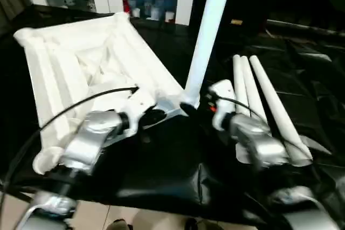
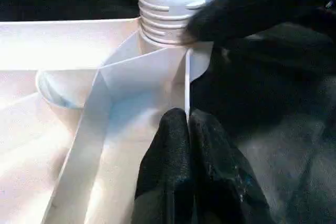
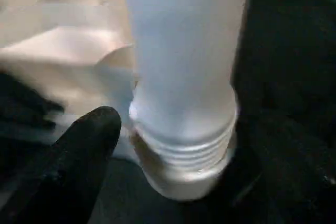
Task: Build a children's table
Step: Insert table leg to table base
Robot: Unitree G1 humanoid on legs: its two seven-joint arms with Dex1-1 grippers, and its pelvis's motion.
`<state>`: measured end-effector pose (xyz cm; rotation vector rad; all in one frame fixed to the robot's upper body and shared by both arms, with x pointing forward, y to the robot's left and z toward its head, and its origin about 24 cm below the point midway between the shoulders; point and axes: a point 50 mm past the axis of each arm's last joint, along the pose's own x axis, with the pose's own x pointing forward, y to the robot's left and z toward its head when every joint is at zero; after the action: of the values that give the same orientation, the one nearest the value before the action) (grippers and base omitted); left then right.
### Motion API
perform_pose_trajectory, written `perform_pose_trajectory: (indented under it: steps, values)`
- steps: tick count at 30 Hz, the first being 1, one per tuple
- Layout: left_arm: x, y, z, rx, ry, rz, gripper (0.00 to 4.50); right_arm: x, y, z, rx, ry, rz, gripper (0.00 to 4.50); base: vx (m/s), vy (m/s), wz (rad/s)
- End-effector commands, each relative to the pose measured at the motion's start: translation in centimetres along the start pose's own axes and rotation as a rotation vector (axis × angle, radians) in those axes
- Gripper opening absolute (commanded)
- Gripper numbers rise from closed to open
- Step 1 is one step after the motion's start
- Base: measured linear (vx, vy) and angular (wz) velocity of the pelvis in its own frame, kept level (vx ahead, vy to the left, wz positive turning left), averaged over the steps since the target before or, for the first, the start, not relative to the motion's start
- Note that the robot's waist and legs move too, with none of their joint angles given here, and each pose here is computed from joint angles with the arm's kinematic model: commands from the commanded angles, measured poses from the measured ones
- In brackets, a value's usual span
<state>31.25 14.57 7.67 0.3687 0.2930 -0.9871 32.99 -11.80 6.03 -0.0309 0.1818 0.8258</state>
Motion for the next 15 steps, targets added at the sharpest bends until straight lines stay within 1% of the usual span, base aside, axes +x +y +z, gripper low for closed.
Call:
perform_pose_trajectory:
  steps: [1, 2, 3, 5, 9, 15]
  values:
    - [-0.3, -1.2, -0.5, -0.014, -0.016, -0.142, 0.00, -0.8, 0.9, 0.4, -0.072, 0.015, 0.160, 4.19, 0.000, 0.000, 0.00]
    - [-0.5, -1.4, -0.4, -0.010, -0.026, -0.175, 0.00, -1.1, 1.0, 0.3, -0.087, 0.029, 0.192, 4.19, 0.000, 0.000, 0.00]
    - [-0.8, -1.6, -0.4, -0.015, -0.026, -0.217, 0.00, -1.3, 1.1, 0.2, -0.123, 0.050, 0.210, 4.19, 0.000, 0.000, 0.00]
    - [-1.1, -1.8, -0.5, -0.013, -0.020, -0.252, 0.00, -1.3, 1.2, 0.2, -0.137, 0.055, 0.222, 4.19, 0.000, 0.000, 0.00]
    - [-1.4, -2.2, -0.6, -0.008, -0.017, -0.303, 0.00, -1.3, 1.5, 0.3, -0.130, 0.050, 0.248, 4.19, 0.000, 0.000, 0.00]
    - [-1.4, -2.2, -0.6, -0.005, -0.013, -0.311, 0.00, -1.1, 1.6, 0.2, -0.125, 0.061, 0.261, 4.19, 0.000, 0.000, 0.00]
